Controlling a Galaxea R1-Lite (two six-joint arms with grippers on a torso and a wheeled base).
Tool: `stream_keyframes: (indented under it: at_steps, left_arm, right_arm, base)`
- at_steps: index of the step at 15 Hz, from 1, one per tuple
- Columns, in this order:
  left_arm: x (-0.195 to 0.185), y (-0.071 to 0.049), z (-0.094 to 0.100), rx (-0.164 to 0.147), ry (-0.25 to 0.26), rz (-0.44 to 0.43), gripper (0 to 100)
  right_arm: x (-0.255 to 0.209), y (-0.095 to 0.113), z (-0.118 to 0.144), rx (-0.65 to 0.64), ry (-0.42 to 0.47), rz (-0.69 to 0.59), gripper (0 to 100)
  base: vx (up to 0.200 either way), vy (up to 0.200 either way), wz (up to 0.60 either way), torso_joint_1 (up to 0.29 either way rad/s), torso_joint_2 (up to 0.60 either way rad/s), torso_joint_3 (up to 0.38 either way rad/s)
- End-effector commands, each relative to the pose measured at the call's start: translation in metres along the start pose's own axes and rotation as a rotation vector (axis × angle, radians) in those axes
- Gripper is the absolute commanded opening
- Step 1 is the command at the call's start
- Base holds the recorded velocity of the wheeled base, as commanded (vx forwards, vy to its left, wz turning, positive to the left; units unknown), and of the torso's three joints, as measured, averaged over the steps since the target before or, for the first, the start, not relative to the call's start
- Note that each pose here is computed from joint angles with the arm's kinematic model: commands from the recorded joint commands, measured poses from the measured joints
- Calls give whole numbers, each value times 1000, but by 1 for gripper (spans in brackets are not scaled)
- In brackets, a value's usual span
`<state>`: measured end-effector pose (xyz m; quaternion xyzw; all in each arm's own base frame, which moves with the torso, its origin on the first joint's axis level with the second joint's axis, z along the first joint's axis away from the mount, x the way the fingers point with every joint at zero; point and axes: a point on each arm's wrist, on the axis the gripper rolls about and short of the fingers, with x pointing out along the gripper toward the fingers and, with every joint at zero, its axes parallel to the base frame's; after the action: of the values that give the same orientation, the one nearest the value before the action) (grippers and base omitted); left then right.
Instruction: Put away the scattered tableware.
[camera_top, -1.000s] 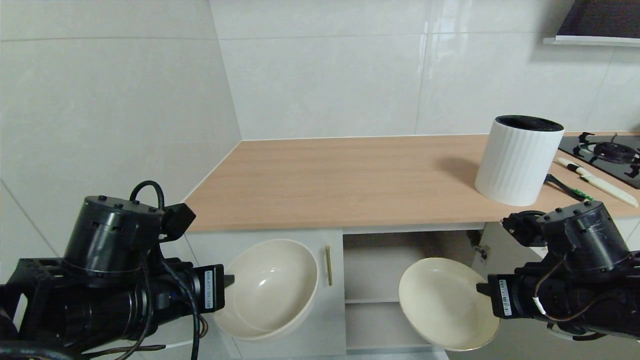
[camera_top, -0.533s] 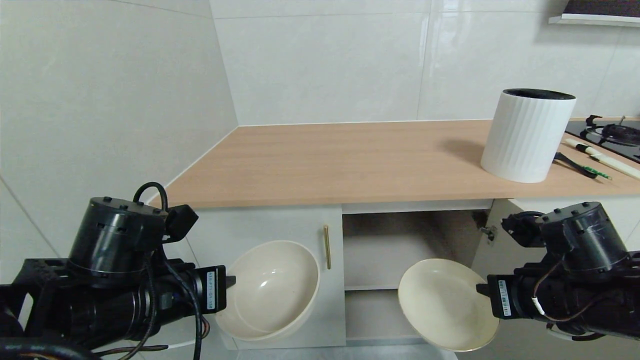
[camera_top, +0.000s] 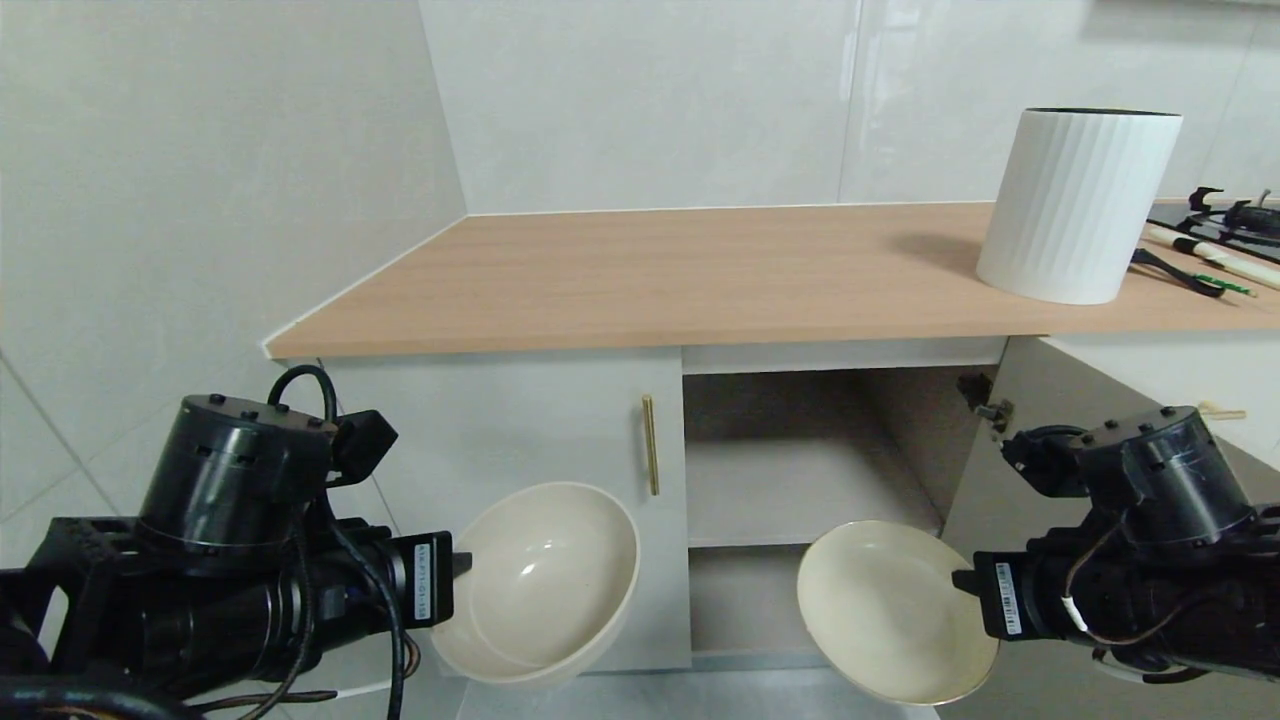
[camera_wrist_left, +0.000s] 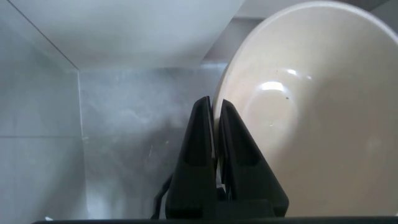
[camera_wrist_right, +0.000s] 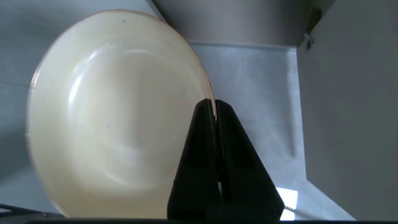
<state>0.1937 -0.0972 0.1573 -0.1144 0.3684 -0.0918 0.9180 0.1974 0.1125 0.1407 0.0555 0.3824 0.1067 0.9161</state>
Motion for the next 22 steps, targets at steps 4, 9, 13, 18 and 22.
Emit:
stream_keyframes:
  at_steps: [4,9,13,18,22]
  left_arm:
    - [1,0,0,0,3,2,0]
    - [0,0,0,0,2,1,0]
    - [-3,0,1,0,-10,-3,0]
    - [-4,0,1,2,-14,-5,0]
    - [-2,0,1,4,-9,-3,0]
  right_arm:
    - [2,0,-1,-1,9,-3,0]
    - [9,1,-1,-3,16,-6,0]
    - [43,3,9,-14,8,-16,0]
    - [161,-5,53,68,-11,-95,0]
    - [213,-11,74,129,-77,-165,0]
  base:
    - [0,0,0,-51,433,364]
    - [0,0,0,0,28,15]
    - [0,0,0,-19,93,83]
    - [0,0,0,0,0,0]
    - [0,0,0,0,0,0]
